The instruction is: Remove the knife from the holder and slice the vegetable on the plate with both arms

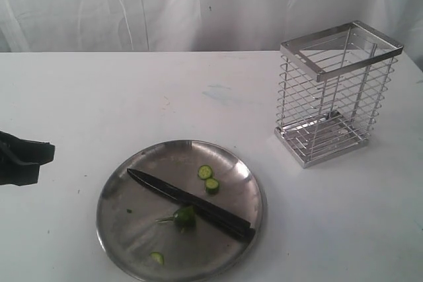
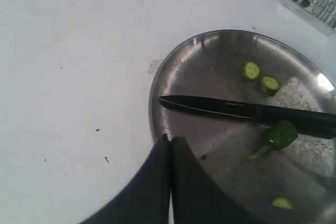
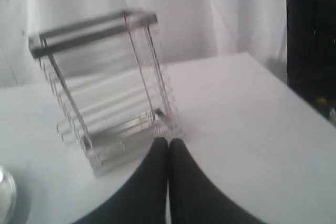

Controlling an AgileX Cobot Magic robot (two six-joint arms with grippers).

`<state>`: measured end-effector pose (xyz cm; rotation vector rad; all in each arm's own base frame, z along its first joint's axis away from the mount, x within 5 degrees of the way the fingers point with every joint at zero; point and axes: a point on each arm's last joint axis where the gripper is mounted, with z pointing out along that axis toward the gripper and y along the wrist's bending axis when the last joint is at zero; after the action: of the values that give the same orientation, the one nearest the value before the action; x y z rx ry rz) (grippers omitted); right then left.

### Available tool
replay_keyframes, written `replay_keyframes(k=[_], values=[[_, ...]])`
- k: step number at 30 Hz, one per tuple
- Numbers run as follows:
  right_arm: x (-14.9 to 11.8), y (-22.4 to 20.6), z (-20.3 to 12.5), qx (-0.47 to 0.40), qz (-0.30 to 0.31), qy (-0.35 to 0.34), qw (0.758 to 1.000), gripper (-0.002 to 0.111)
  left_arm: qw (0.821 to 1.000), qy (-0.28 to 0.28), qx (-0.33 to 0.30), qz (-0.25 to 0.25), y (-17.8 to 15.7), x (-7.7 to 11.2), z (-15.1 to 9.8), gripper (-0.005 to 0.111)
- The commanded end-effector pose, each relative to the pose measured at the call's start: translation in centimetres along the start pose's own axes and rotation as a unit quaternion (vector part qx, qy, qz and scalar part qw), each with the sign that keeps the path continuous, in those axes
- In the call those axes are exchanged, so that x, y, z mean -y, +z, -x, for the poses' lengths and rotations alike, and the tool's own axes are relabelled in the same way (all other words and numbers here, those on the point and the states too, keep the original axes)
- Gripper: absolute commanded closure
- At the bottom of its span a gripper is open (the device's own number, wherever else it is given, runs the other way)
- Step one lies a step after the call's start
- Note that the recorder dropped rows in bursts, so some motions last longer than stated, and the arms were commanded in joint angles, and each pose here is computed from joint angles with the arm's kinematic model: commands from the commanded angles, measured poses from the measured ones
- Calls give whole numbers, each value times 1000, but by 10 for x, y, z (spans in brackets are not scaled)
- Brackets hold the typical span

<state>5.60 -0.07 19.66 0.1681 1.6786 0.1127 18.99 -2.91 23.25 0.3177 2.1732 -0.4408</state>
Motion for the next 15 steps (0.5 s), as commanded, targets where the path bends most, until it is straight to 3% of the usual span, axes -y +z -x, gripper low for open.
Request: replay_keyframes(k=[1, 10, 13, 15], values=[[2, -1, -14, -69, -12, -8, 997, 108, 1000, -3, 5, 11, -1, -2, -1, 107], [2, -1, -14, -69, -11, -4, 998, 108, 999, 3, 11, 35, -2, -4, 1, 107], [2, -1, -14, -70, -9, -3, 998, 108, 996, 33, 70, 46, -27, 7, 8, 107], [2, -1, -14, -70, -8, 0, 998, 108, 985, 69, 147, 59, -60, 23, 14, 107]])
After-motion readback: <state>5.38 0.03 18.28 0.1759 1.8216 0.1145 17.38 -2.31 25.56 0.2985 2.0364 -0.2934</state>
